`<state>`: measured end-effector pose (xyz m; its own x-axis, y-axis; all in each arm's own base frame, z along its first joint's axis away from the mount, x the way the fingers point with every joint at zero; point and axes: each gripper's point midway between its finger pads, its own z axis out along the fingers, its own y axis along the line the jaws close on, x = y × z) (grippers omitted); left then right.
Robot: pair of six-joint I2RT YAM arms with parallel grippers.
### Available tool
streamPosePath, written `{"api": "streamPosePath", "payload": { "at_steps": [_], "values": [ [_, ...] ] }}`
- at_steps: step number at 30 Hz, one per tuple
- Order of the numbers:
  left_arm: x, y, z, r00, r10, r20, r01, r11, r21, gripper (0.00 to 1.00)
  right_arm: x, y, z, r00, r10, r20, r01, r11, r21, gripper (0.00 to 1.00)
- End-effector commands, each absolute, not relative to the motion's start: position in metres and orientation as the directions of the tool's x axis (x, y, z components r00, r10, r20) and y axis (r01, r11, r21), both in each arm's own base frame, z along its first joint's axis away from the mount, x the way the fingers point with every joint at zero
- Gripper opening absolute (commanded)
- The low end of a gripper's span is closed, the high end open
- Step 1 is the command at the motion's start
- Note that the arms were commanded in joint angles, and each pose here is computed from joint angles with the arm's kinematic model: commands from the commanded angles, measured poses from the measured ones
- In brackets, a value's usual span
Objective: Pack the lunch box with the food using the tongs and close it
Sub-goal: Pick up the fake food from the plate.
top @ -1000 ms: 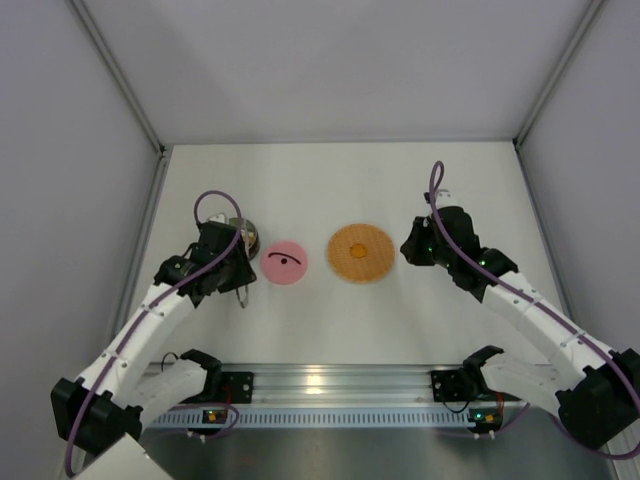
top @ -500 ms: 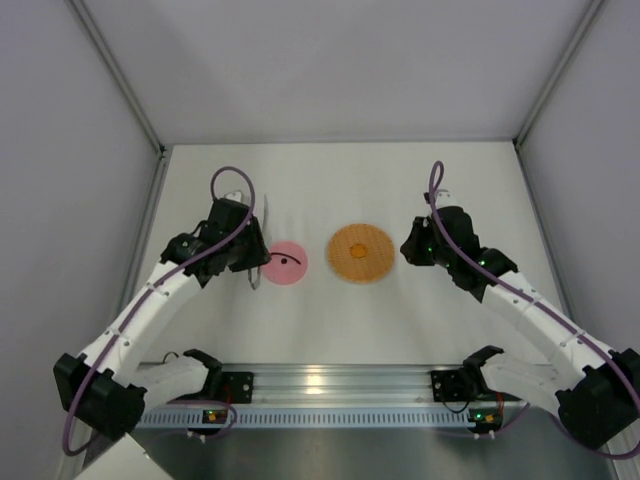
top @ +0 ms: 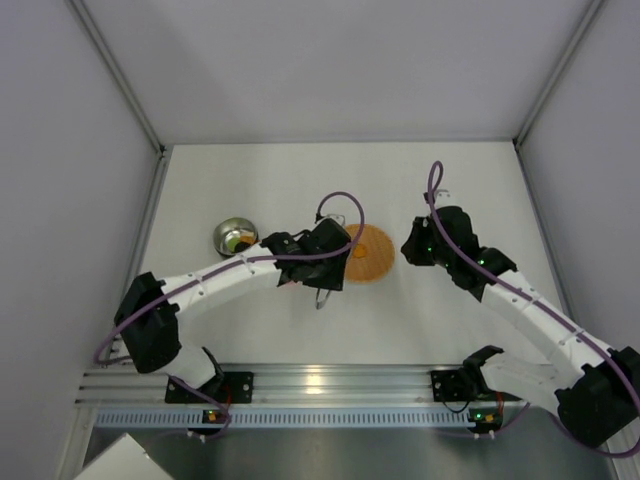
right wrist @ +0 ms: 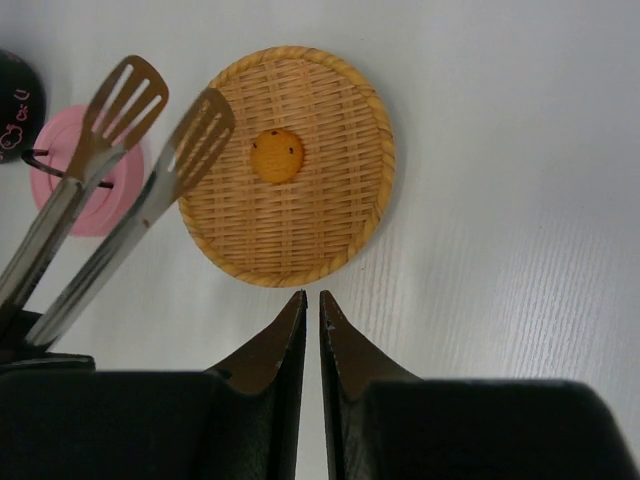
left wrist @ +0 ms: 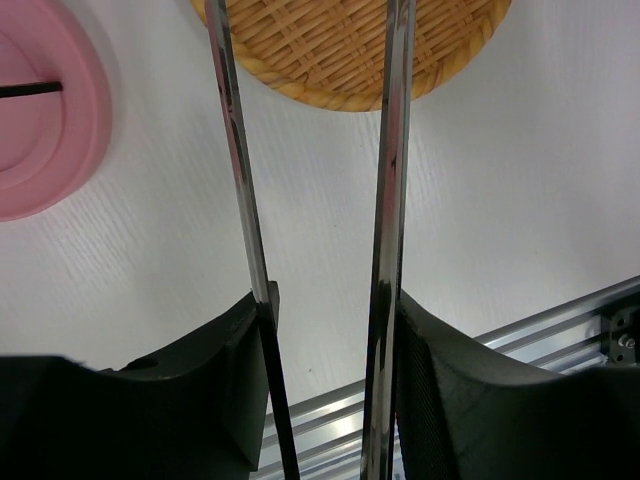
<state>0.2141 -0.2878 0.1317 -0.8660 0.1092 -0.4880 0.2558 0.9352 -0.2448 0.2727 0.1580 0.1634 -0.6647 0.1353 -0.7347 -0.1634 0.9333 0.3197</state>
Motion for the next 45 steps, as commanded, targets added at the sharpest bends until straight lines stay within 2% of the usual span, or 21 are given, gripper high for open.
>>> {"api": "streamPosePath", "payload": {
  "at_steps": [1, 21, 45],
  "values": [
    [0.225, -0.323, 0.151, -0.831, 0.069, -0.552, 0.279, 0.910, -0.306, 0.50, 0.277, 0.156, 0.187, -0.613, 0.148, -0.776, -0.174, 0.933, 0.315, 0.09],
    [0.217, -0.332, 0.099, -0.869, 0.137, -0.476, 0.283, 0.926, -0.249, 0.53, 0.275, 0.154, 0.184, -0.611, 0.144, -0.778, -0.173, 0.935, 0.309, 0.10],
    [0.201, -0.327, 0.074, -0.890, 0.180, -0.418, 0.303, 0.921, -0.247, 0.52, 0.275, 0.154, 0.182, -0.615, 0.141, -0.776, -0.176, 0.935, 0.309, 0.10]
  ]
}}
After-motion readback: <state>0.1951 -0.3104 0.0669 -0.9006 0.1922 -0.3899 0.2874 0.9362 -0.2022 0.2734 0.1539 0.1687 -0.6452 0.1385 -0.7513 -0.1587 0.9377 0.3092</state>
